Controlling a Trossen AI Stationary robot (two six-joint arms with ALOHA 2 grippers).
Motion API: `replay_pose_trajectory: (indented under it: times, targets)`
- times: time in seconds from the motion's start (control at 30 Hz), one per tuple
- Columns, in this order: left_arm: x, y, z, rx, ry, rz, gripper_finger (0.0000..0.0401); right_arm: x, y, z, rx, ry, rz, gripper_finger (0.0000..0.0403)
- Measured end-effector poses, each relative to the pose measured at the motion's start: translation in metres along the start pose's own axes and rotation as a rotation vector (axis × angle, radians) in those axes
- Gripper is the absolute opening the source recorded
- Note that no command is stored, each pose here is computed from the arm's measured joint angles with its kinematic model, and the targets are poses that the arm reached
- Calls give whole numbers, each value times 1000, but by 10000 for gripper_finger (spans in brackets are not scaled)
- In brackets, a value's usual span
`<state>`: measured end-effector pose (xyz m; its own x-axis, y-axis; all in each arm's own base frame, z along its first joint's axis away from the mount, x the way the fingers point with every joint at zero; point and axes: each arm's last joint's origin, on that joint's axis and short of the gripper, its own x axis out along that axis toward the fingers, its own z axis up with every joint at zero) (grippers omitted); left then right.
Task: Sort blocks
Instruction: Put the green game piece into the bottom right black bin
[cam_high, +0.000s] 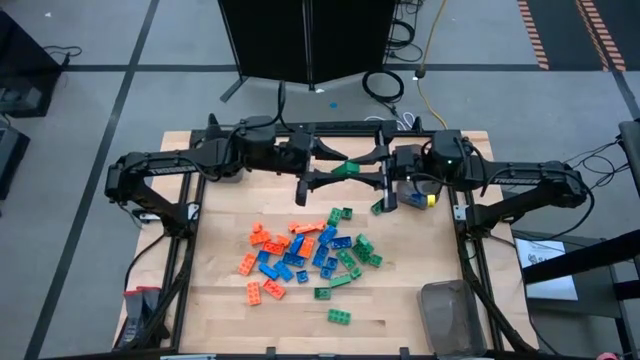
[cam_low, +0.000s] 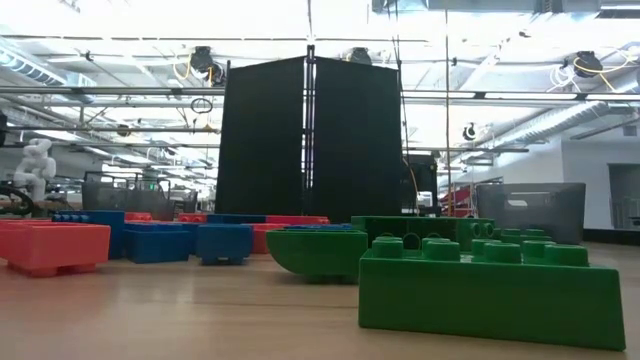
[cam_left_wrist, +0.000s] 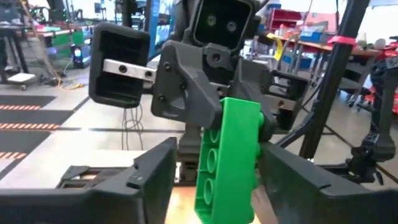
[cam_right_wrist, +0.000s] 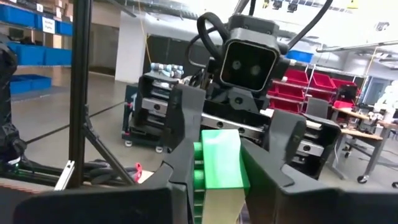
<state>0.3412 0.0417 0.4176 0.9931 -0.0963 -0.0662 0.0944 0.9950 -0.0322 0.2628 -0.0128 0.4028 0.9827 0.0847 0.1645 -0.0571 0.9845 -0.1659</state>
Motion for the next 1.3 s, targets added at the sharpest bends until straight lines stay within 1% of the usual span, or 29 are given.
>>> replay_pose_trajectory:
  times: [0.1, 0.17, 0.27, 0.33, 0.37, 0.43, 0.47, 0.57, 0.67, 0.73, 0.83, 0.97, 1.03, 1.13, 1.3]
  targets:
    - [-1, 2, -4, 15, 42, 19, 255, -1, 0, 0, 0, 4, -6, 77]
    - [-2, 5, -9, 13, 92, 42, 265, -3, -1, 1, -2, 17, -41, 77]
    - [-4, 11, -17, 17, 173, 95, 273, -10, -1, 5, -5, 28, -78, 77]
    - [-5, 15, -22, 9, 223, 121, 274, -16, -1, 9, 20, 38, -87, 77]
    - [-6, 16, -24, 7, 245, 128, 274, -21, 0, 11, 43, 52, -86, 77]
    - [-8, 18, -29, 14, 305, 136, 274, -30, 1, 9, 113, 128, -89, 77]
    - [-9, 19, -32, 15, 335, 141, 274, -36, 2, 8, 162, 172, -94, 77]
    - [-13, 19, -40, 35, 430, 151, 274, -59, 11, -1, 358, 373, -101, 77]
    - [-15, 18, -46, 53, 500, 158, 274, -84, 28, -13, 561, 619, -98, 77]
    - [-16, 16, -49, 54, 526, 153, 274, -95, 42, -18, 658, 752, -113, 77]
    - [-16, 15, -49, 55, 537, 146, 274, -111, 64, -21, 776, 893, -116, 77]
    - [-16, 15, -49, 51, 535, 147, 274, -121, 95, -20, 908, 1019, -85, 77]
    - [-17, 15, -49, 52, 538, 147, 274, -122, 113, -22, 949, 1087, -74, 77]
    - [-17, 15, -49, 54, 538, 146, 274, -123, 142, -31, 967, 1221, -107, 77]
    - [-17, 15, -49, 55, 539, 150, 274, -121, 197, -55, 896, 1407, -152, 77]
